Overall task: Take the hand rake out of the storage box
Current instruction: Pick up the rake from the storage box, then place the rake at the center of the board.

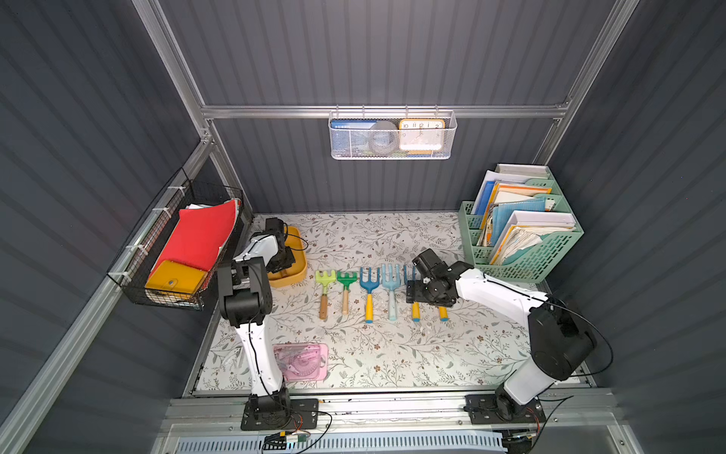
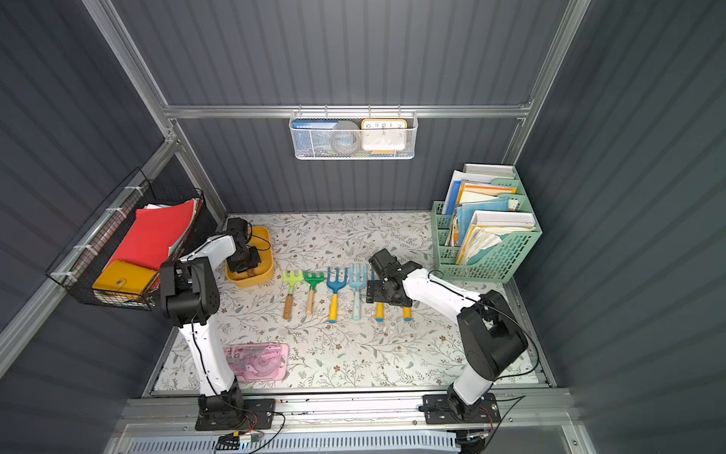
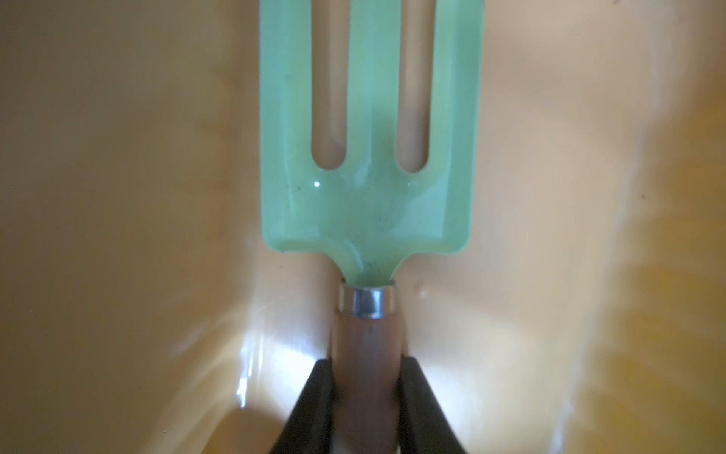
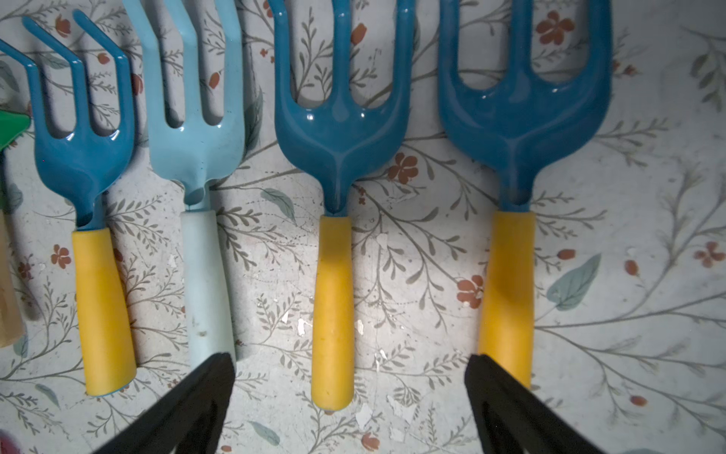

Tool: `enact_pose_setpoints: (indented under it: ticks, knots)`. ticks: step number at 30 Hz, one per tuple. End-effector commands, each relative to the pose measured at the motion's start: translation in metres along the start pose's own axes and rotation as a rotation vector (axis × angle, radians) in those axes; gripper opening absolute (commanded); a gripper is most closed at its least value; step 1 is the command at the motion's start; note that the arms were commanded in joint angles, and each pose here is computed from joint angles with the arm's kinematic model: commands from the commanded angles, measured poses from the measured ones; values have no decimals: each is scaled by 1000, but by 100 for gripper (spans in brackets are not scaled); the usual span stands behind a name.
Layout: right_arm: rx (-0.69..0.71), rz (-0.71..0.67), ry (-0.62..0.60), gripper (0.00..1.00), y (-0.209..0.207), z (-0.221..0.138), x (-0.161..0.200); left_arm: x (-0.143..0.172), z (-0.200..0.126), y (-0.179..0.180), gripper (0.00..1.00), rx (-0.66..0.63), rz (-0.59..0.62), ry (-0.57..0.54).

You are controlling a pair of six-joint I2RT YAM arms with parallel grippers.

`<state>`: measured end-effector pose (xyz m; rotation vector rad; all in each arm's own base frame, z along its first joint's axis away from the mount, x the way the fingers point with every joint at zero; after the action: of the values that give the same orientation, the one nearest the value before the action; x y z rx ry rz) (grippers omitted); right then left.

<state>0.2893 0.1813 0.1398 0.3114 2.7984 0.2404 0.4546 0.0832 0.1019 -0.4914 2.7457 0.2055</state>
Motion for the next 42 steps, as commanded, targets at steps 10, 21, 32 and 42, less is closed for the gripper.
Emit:
enact_pose_setpoints:
  ticks: [10, 21, 32, 42]
  knots:
    - [-23, -12, -21, 96, 5, -11, -4, -30, -104, -53, 8, 89, 144, -251]
    - [-23, -9, -27, 96, 4, -15, -3, 5, -133, -121, 9, 237, 309, -243]
    - [-35, -7, -30, 97, 5, -18, -4, 52, -89, -116, 8, 257, 336, -56]
    - [-42, -5, -31, 97, 4, -18, -3, 67, -73, -73, 8, 227, 235, 11]
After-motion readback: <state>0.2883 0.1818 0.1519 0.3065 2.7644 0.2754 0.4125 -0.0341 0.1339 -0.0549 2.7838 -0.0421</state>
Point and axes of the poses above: each gripper's point midway between its finger pads, its own z axis out along the fingers, its own y axis along the line the jaws close on, x = y × z, the point moved 7 cm from there along -z, back along the fingers, and after that the axes turned 8 degrees about z, right-handed, at the moved point
